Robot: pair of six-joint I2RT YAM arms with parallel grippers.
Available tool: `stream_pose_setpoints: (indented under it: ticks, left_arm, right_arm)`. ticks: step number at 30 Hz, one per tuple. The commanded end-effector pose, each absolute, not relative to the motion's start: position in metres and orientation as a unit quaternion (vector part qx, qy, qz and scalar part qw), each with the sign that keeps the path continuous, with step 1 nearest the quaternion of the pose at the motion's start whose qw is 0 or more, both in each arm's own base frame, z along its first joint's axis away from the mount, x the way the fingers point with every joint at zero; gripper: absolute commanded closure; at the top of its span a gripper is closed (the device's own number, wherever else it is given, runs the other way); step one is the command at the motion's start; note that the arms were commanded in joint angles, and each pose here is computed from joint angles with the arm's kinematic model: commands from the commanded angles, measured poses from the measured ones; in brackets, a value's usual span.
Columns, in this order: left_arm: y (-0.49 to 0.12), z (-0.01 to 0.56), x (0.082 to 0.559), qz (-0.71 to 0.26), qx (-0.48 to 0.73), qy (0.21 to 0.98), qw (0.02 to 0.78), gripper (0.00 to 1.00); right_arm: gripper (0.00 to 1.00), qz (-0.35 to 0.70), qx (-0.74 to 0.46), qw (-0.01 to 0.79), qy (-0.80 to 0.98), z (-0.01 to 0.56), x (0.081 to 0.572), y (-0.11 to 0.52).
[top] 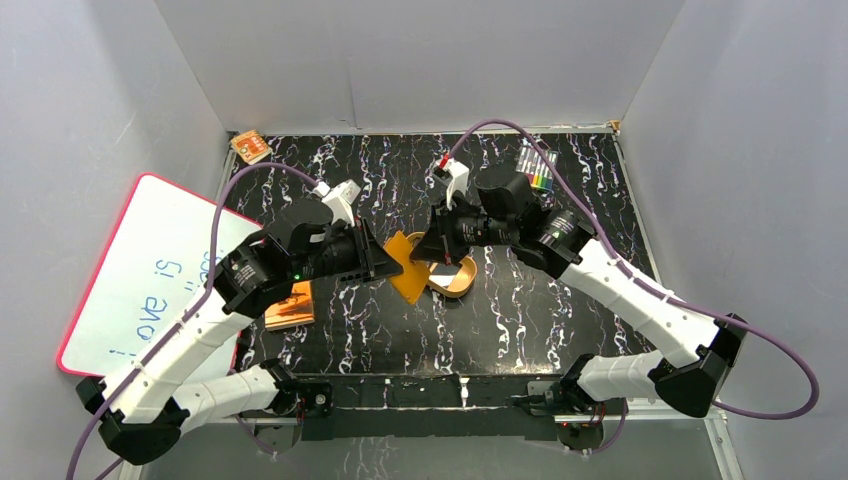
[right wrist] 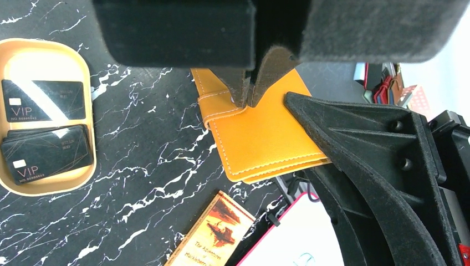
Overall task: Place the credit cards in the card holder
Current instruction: Close the card holder.
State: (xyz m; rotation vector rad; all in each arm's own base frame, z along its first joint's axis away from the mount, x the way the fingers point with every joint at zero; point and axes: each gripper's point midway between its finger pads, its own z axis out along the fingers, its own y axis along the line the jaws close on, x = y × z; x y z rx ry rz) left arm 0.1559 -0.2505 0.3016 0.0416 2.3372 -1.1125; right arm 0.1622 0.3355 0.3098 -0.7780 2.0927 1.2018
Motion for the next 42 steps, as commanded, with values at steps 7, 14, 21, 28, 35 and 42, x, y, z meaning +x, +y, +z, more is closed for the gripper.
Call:
stream_pose_setpoints:
  ticks: [7,14,21,28,35,42]
  left_arm:
    - [-0.263,0.36,0.153,-0.506,0.035,0.8,0.322,1.0]
    - [-0.263,0.37,0.152,-0.522,0.037,0.785,0.332,1.0]
    - [-0.267,0.375,0.151,-0.535,0.04,0.776,0.332,1.0]
    - [-0.268,0.378,0.15,-0.544,0.043,0.769,0.334,1.0]
    - [-0.266,0.387,0.15,-0.553,0.041,0.756,0.347,1.0]
    - [-0.266,0.399,0.148,-0.577,0.036,0.734,0.357,1.0]
  right_arm:
    - [1.0,0.491,-0.287,0.263,0.78,0.302,0.147,0.344]
    - [1.0,0.503,-0.276,0.246,0.781,0.294,0.144,0.348]
    - [1.0,0.517,-0.267,0.232,0.78,0.289,0.142,0.353]
    - [1.0,0.529,-0.259,0.21,0.781,0.279,0.135,0.36]
    - [1.0,0.538,-0.249,0.19,0.783,0.269,0.127,0.365]
    - [1.0,0.55,-0.239,0.172,0.782,0.261,0.12,0.373]
